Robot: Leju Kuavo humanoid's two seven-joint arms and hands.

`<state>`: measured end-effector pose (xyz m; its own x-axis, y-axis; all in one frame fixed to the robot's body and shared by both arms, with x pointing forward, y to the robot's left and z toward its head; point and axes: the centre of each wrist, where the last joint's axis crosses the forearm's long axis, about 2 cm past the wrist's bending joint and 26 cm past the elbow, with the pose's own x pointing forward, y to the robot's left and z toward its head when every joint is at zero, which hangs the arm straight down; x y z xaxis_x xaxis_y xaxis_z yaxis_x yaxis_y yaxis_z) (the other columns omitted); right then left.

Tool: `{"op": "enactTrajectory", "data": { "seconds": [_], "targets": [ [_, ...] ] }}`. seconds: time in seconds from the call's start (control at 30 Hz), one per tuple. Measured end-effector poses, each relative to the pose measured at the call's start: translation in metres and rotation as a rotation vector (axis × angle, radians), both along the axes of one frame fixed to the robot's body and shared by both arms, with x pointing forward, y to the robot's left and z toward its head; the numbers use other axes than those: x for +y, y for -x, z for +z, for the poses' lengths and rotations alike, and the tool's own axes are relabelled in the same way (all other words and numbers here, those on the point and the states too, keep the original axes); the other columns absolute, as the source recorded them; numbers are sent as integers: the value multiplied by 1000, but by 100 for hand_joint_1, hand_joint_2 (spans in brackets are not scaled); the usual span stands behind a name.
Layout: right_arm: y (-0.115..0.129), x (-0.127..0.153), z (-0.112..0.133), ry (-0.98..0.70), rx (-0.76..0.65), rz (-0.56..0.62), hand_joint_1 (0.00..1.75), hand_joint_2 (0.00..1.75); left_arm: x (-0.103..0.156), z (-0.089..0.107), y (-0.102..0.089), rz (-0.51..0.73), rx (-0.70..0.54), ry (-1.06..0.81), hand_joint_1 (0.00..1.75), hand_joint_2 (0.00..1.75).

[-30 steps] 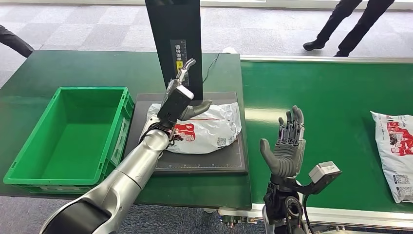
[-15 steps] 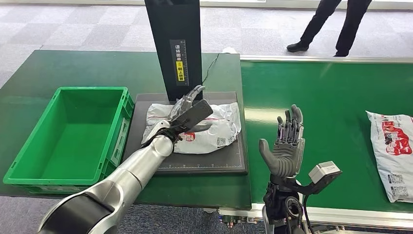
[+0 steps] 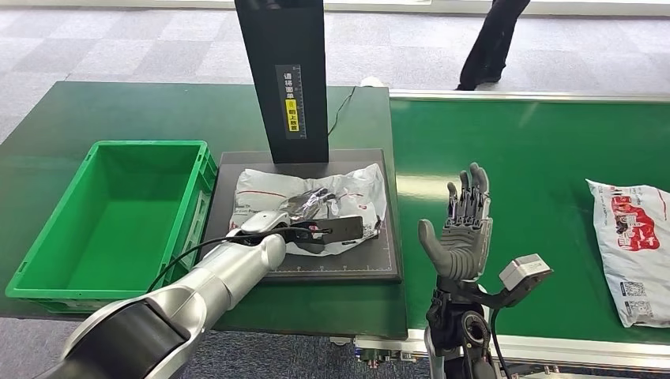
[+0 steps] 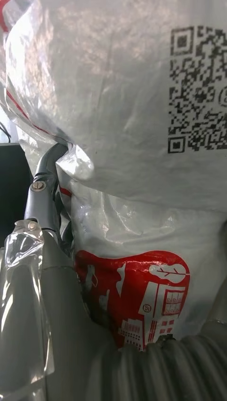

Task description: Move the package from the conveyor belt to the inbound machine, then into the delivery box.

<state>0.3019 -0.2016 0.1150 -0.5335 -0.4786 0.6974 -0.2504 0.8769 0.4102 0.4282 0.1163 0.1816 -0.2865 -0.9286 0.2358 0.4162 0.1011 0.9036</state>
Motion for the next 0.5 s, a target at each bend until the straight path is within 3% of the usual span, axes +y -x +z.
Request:
{"op": "enactTrajectory", "data": {
  "seconds": [0.13, 0.27, 0.5],
  "targets": [
    [-1, 2, 1, 0, -4, 8, 0, 175, 0, 0, 0, -1, -1, -8, 6, 175],
    [-3, 3, 2, 0, -6, 13, 0, 175, 2, -1, 0, -8, -18, 6, 172, 175],
    [-3, 4, 2, -1, -5, 13, 0, 175, 6, -1, -2, -38, -66, 105, 175, 175]
  ]
}}
